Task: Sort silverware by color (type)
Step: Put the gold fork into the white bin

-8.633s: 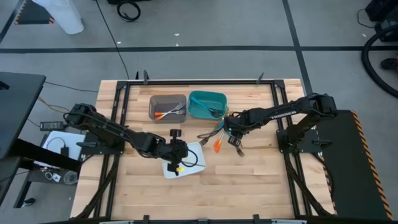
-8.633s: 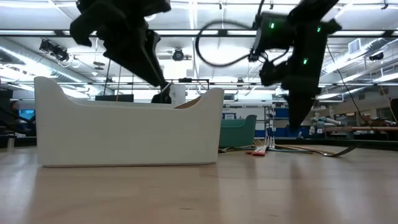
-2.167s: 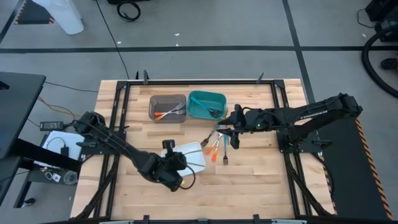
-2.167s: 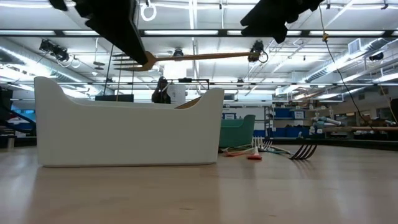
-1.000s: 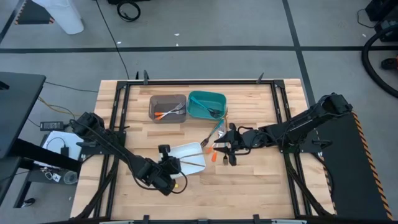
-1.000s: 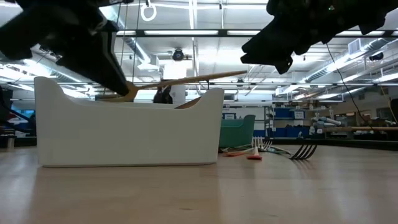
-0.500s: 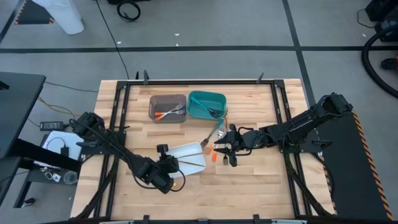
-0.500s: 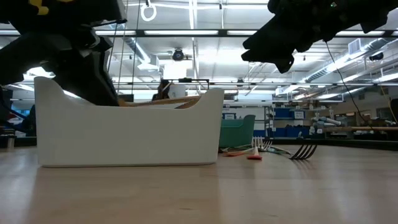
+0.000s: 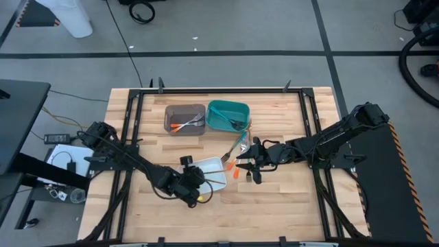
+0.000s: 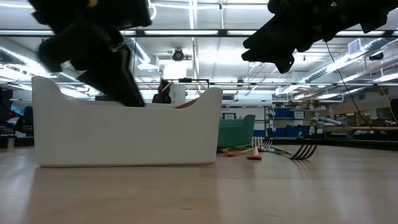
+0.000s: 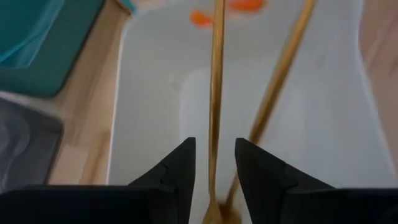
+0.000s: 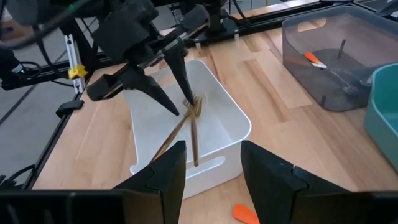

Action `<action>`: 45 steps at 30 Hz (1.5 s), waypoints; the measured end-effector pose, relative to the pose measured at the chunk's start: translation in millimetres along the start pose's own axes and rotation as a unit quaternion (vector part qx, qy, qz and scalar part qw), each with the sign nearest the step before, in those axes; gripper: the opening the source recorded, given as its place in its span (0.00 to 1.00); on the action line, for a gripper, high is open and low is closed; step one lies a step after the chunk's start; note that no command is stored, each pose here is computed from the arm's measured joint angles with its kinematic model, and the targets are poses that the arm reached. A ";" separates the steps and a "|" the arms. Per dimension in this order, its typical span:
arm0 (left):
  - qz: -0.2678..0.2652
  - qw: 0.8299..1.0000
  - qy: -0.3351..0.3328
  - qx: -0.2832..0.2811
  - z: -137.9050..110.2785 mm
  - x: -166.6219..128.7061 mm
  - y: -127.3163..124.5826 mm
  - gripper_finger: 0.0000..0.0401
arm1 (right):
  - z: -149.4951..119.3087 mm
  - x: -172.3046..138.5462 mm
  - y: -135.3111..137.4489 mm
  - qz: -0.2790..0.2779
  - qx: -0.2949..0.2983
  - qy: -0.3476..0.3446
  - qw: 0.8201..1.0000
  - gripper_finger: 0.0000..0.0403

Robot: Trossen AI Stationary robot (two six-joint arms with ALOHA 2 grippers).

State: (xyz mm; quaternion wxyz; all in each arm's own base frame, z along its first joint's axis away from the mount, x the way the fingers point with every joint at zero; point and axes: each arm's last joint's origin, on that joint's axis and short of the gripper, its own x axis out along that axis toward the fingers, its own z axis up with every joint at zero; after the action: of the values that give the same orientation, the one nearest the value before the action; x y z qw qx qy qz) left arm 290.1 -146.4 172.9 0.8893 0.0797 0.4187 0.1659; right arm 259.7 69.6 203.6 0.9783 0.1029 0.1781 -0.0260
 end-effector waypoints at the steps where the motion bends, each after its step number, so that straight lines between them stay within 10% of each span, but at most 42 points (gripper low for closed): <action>1: -0.002 1.000 -0.009 -0.009 3.9 2.8 1.8 0.30 | 0.0 0.0 0.0 0.000 0.000 0.000 1.000 0.41; 17: -0.064 0.996 -0.042 -0.040 31.0 40.0 22.4 0.30 | -2.4 0.2 0.6 0.009 -0.013 0.014 1.000 0.41; 27: -0.082 0.996 -0.037 -0.021 29.9 41.4 19.7 0.07 | -2.7 0.1 0.7 0.010 -0.017 0.016 1.000 0.41; 36: -0.089 0.995 -0.034 -0.013 35.8 32.5 22.7 0.07 | -2.8 0.1 0.9 0.013 -0.016 0.017 1.000 0.41; 45: -0.089 0.993 -0.018 0.079 41.6 20.5 18.2 0.09 | -3.4 0.1 1.2 0.019 -0.010 0.021 1.000 0.40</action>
State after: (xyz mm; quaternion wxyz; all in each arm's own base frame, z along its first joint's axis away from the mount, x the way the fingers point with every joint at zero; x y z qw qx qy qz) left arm 330.2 -122.1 189.8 0.8987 0.1149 0.4201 0.0514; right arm 258.8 71.6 200.6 0.9756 0.0969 0.1970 -0.0031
